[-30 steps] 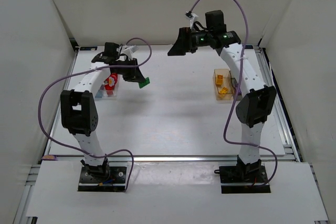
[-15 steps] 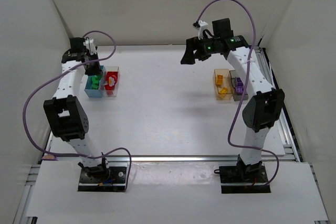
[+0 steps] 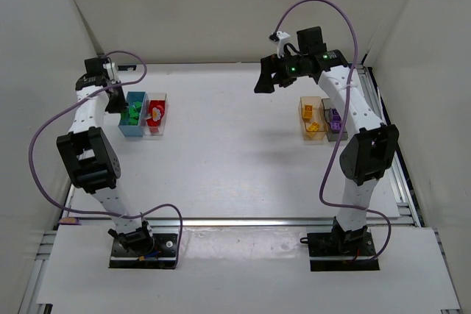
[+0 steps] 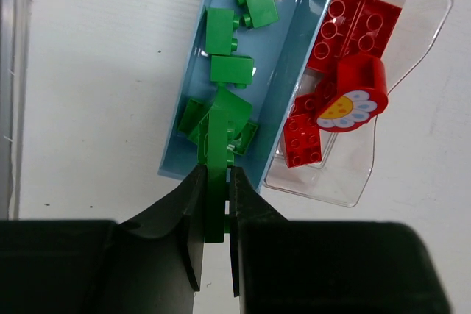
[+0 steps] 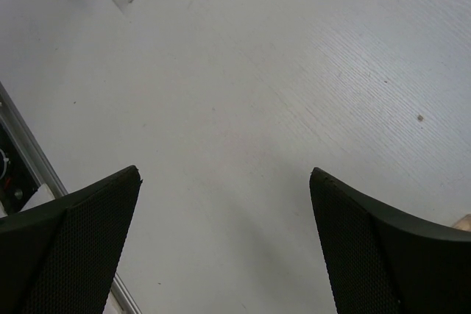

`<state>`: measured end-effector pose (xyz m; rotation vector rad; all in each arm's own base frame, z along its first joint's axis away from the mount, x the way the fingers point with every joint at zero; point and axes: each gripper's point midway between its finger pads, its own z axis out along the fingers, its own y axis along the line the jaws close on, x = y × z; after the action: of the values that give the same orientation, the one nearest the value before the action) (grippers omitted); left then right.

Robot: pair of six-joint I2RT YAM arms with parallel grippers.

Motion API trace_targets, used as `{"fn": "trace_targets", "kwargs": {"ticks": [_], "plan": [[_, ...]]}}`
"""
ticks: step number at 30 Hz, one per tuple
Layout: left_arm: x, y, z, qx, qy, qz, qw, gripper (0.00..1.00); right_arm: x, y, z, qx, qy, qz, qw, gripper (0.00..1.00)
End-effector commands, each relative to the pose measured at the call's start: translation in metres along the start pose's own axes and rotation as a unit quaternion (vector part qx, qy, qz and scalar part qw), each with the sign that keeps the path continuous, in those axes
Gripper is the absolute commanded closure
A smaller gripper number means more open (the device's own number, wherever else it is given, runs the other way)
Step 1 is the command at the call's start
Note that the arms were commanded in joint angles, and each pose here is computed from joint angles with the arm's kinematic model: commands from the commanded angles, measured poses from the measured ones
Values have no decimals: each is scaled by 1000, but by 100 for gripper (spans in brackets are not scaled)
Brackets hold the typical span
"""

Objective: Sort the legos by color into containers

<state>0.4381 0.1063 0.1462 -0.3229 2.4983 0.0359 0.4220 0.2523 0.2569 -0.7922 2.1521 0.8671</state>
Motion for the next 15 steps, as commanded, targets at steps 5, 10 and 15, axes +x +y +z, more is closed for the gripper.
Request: {"fn": "trace_targets", "kwargs": {"ticks": [5, 10, 15], "plan": [[-4, -7, 8, 21, 8, 4, 1000, 86, -13, 7, -11, 5, -17, -34, 999, 1], [-2, -6, 11, 22, 11, 4, 1000, 47, -8, 7, -9, 5, -11, -36, 999, 1], [1, -4, 16, 12, 13, -6, 1000, 25, -2, 5, -6, 7, -2, -41, 999, 1]]}}
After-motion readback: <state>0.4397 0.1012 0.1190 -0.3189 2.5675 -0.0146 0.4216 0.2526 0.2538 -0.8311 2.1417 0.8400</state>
